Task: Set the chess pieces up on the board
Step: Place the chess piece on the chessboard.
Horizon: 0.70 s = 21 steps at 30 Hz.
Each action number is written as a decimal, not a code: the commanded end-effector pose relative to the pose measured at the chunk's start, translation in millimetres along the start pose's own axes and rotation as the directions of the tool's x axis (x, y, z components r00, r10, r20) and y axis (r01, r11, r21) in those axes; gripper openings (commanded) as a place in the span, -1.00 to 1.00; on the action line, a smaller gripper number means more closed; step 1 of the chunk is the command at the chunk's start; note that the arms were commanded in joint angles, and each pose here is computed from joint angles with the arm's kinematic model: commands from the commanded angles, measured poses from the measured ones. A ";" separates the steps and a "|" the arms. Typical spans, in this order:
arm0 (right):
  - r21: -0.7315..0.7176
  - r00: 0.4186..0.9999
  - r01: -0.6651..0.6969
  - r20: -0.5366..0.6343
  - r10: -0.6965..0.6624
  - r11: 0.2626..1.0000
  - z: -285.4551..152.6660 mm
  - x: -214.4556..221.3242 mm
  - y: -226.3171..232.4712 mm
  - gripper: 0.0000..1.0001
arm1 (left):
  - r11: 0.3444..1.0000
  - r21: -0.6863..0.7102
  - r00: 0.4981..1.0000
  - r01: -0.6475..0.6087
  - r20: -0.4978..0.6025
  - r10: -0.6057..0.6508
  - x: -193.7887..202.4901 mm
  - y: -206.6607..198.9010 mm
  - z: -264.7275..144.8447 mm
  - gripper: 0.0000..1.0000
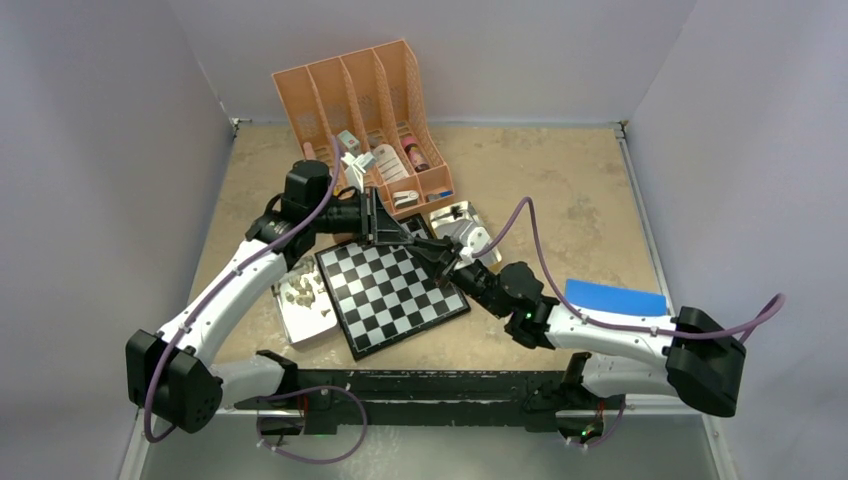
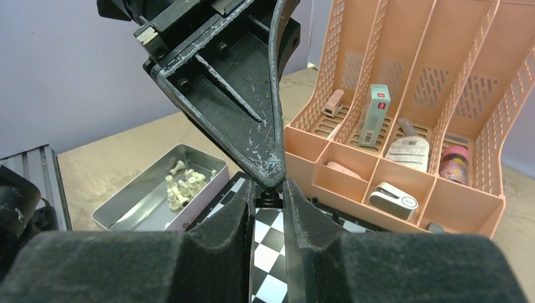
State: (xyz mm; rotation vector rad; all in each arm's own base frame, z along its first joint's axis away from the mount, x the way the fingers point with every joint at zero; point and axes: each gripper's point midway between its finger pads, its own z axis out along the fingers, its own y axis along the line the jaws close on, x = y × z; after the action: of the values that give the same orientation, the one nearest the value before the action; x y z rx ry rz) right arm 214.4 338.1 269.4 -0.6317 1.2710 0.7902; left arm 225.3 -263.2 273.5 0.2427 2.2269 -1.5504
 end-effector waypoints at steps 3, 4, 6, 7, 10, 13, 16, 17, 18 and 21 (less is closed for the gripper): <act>0.050 0.997 0.002 0.080 -0.006 0.999 6.7 -25.1 -7.6 -0.66 | 0.996 0.043 0.997 -0.076 0.011 0.075 -1.7 -13.4 -5.9 -0.86; 0.052 0.997 0.001 0.079 -0.005 0.999 7.3 -25.4 -8.2 -0.66 | 0.996 0.043 0.997 -0.080 0.011 0.080 -1.7 -14.1 -6.4 -0.93; 0.055 0.997 -0.001 0.074 -0.003 0.999 7.9 -24.1 -8.2 -0.62 | 0.995 0.040 0.996 -0.088 0.014 0.088 -1.7 -14.2 -7.2 -1.00; 0.057 0.997 -0.004 0.073 -0.001 0.998 8.0 -24.1 -8.5 -0.55 | 0.995 0.035 0.995 -0.094 0.019 0.093 -2.4 -13.9 -7.7 -1.00; 0.076 0.997 -0.020 0.074 0.015 0.997 7.0 -24.3 -11.6 -0.22 | 0.993 -0.015 0.993 -0.113 0.040 0.114 -6.6 -7.1 -8.4 -1.00; 0.114 0.994 -0.085 0.072 0.077 0.990 5.3 -26.2 -16.6 0.10 | 0.984 -0.118 0.986 -0.134 0.085 0.144 -16.0 6.0 -12.1 -1.00; 0.122 0.989 -0.144 0.051 0.139 0.982 4.4 -30.8 -15.6 0.55 | 0.963 -0.225 0.973 -0.150 0.138 0.184 -27.2 19.1 -18.7 -1.00; 0.116 0.987 -0.160 0.047 0.156 0.980 3.1 -34.2 -14.0 0.71 | 0.954 -0.258 0.968 -0.155 0.156 0.199 -30.9 23.2 -21.1 -1.00; 0.114 0.984 -0.174 0.042 0.170 0.978 1.6 -36.4 -13.1 0.91 | 0.945 -0.290 0.963 -0.155 0.168 0.210 -33.4 27.7 -23.5 -1.00; 0.149 0.977 -0.211 0.033 0.209 0.966 -6.6 -42.5 -18.7 0.98 | 0.905 -0.404 0.948 -0.133 0.213 0.234 -41.5 44.1 -32.5 -1.00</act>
State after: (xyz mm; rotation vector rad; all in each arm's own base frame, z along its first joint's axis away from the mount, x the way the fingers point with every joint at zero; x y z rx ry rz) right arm 221.0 328.7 265.9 -0.5089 1.4008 0.8036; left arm 248.3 -236.1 248.3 0.1754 2.2561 -1.1970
